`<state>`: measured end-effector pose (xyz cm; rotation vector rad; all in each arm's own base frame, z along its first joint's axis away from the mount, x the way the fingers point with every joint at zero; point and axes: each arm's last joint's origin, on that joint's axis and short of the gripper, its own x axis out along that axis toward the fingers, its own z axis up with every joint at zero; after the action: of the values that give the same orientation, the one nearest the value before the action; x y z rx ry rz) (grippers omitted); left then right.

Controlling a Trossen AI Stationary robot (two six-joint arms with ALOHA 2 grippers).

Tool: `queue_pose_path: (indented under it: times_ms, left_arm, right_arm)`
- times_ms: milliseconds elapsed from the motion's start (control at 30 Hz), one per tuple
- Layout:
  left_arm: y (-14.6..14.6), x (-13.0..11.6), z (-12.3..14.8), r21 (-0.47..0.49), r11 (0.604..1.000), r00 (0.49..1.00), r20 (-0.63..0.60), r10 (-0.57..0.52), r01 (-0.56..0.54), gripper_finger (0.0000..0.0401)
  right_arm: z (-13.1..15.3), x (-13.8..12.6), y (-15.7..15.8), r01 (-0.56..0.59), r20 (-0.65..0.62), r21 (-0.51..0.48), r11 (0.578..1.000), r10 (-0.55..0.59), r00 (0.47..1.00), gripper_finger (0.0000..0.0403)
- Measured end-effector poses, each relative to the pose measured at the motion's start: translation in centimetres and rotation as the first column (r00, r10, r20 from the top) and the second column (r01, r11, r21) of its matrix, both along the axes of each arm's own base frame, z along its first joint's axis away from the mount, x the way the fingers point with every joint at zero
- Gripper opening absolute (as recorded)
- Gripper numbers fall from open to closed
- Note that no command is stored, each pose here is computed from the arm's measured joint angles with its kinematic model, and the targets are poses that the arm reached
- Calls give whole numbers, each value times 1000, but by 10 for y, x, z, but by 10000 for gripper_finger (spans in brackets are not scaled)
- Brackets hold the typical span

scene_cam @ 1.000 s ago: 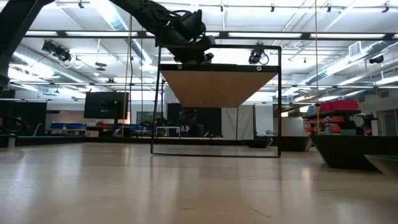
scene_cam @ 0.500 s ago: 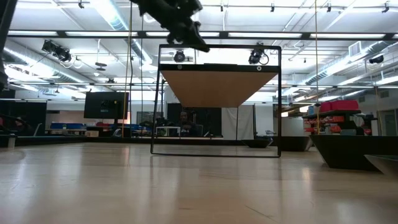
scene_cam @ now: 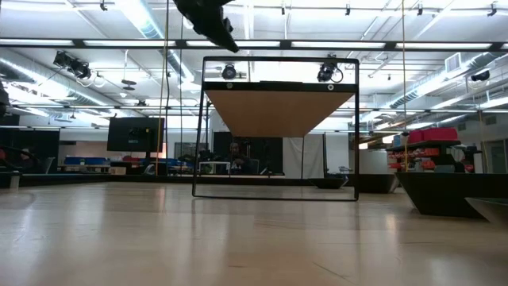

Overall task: Pick & Place Mini shaped plates
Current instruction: Stack the square plate on top of the square plate on the shelf

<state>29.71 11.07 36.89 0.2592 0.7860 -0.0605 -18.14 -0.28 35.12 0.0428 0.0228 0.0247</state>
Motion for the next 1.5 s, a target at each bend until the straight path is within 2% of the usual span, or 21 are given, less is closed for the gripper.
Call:
queue_pose_path:
  times_ms: [100, 233, 400, 600, 833, 1067, 1233, 1500]
  left_arm:
    - [-13, -5, 0, -98, 993, 996, -58, 64, -69, 93]
    - [-30, -10, -3, -217, 958, 976, -157, 154, -186, 135]
    - [-48, -19, -3, -291, 920, 949, -250, 191, -262, 186]
    - [-79, -28, 1, -293, 937, 950, -296, 100, -190, 220]
    - [-121, -55, 4, -284, 957, 937, -347, -39, -65, 222]
    - [-161, -90, -2, -343, 939, 928, -352, -122, -7, 221]
    - [-187, -116, -17, -374, 927, 900, -393, -190, 33, 221]
    - [-219, -139, -45, -415, 907, 865, -427, -263, 71, 220]
  right_arm:
    - [0, 0, 0, 0, 0, 0, 1000, 0, 1000, 10]
    - [0, 0, 0, 0, 0, 0, 1000, 0, 1000, 10]
    - [0, 0, 0, 0, 0, 0, 1000, 0, 1000, 10]
    - [0, 0, 0, 0, 0, 0, 1000, 0, 1000, 10]
    - [0, 0, 0, 0, 1, 0, 1000, 0, 1000, 10]
    - [0, 0, 0, 0, 2, 0, 1000, 0, 1000, 10]
    - [1, 0, 0, 1, 7, 0, 1000, -1, 1000, 10]
    - [1, 0, 0, 0, 6, 0, 1000, 0, 1000, 10]
